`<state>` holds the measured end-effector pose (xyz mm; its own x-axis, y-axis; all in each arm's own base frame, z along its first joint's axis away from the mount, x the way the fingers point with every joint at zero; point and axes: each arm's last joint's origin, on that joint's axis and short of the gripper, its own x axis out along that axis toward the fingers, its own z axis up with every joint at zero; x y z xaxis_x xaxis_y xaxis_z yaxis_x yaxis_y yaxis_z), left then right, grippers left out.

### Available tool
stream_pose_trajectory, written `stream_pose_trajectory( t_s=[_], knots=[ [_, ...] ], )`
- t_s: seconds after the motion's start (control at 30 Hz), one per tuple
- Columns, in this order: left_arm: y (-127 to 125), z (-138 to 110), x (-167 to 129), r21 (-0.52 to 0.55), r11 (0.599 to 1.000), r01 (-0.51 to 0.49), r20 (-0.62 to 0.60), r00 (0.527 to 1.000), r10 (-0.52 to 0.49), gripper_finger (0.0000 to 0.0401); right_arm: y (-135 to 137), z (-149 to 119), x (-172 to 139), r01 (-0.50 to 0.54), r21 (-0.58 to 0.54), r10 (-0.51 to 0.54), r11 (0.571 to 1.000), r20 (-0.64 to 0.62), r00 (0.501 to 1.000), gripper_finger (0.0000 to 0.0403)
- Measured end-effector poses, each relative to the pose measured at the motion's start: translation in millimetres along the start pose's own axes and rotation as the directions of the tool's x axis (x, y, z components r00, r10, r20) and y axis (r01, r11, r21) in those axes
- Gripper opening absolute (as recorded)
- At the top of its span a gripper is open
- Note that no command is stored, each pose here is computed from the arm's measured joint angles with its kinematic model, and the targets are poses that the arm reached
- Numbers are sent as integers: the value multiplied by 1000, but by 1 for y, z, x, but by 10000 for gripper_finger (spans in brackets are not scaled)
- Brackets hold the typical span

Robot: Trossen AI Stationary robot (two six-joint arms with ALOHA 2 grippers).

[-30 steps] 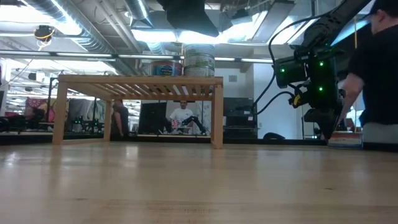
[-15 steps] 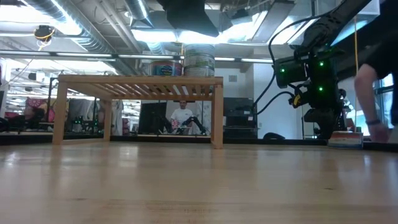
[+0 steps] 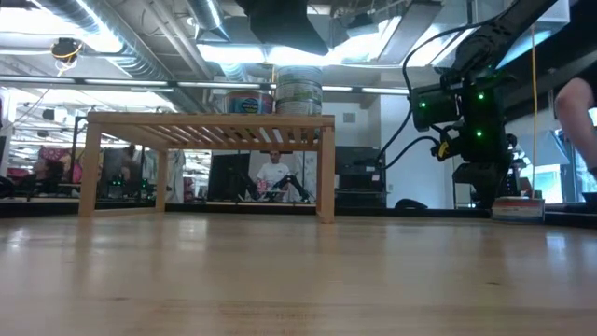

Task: Stack canned seafood by type on shelf
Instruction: Stack the blue tuna can on top of the bottom blue tuna can on the shelf

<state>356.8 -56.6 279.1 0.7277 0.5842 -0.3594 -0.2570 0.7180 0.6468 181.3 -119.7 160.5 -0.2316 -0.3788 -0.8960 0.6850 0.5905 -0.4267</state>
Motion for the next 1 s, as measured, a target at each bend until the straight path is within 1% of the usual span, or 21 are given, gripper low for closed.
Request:
stream_pose_trajectory(
  t_s=[0.47,0.6,0.7,0.77,1.0],
  knots=[
    [0,0,0,0,1000,0,0,1000,0,237,-1,-3,0,9,-16,-10,1000,-30,1000,216],
    [0,0,0,0,1000,0,0,1000,0,237,1,-10,7,14,-24,-15,1000,-46,999,216],
    [0,0,0,0,1000,0,0,1000,0,237,3,-9,12,8,-8,-8,1000,-20,1000,216],
    [0,0,0,1,1000,0,-1,1000,0,237,3,-10,14,22,-6,-22,1000,-9,1000,216],
    [0,0,0,3,1000,1,-3,1000,-1,237,3,-11,15,37,-9,-37,999,-11,999,216]
  ],
)
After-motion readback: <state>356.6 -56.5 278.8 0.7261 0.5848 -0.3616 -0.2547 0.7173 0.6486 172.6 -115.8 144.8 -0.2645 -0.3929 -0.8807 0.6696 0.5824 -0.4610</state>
